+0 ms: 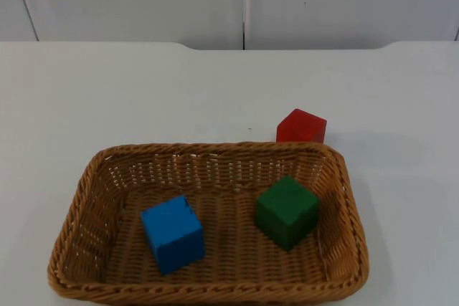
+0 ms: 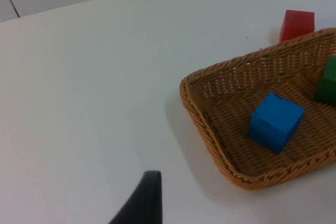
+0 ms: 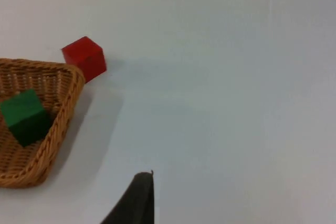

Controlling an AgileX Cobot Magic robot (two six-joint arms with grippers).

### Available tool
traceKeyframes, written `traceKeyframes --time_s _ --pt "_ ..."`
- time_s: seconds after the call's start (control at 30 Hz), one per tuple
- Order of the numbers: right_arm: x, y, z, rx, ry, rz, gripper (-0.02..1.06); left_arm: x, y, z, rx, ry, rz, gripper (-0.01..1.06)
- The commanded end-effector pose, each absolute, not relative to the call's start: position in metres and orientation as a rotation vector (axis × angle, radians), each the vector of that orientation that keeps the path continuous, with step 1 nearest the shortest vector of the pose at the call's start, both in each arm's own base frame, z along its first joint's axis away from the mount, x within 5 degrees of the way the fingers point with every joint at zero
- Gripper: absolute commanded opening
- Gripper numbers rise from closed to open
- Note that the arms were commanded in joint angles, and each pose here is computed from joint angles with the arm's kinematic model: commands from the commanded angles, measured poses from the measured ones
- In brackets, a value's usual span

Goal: Pick up one cube with each hand and place exactly two cubes into the same basket, leaving the remaining cube outside.

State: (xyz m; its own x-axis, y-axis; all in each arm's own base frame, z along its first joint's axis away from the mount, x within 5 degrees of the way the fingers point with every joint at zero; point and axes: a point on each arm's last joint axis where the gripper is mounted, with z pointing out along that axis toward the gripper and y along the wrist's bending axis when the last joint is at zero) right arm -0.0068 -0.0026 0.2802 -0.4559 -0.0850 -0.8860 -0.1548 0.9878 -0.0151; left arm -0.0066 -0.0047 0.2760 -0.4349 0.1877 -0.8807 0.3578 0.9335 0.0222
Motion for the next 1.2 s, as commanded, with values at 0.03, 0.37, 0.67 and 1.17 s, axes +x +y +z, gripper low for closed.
traceKeyframes --time_s 0.03,0.37,0.67,1.17 --pt "-0.0072 -0.0022 0.2804 -0.123 2.041 0.047 1.05 -0.0067 -0.0043 0.2752 0.389 2.030 -0.202 1.05" --pt "-0.0073 -0.0021 0.2804 -0.098 2.042 0.031 1.05 -0.0067 -0.0043 0.2752 0.389 2.030 -0.202 1.05" --pt "-0.0073 -0.0021 0.2804 -0.098 2.042 0.032 1.05 -0.0064 -0.0045 0.2752 0.324 2.039 -0.160 1.05" --pt "-0.0073 -0.0021 0.2804 -0.098 2.042 0.032 1.05 -0.0057 -0.0051 0.2752 0.182 2.054 -0.069 1.05"
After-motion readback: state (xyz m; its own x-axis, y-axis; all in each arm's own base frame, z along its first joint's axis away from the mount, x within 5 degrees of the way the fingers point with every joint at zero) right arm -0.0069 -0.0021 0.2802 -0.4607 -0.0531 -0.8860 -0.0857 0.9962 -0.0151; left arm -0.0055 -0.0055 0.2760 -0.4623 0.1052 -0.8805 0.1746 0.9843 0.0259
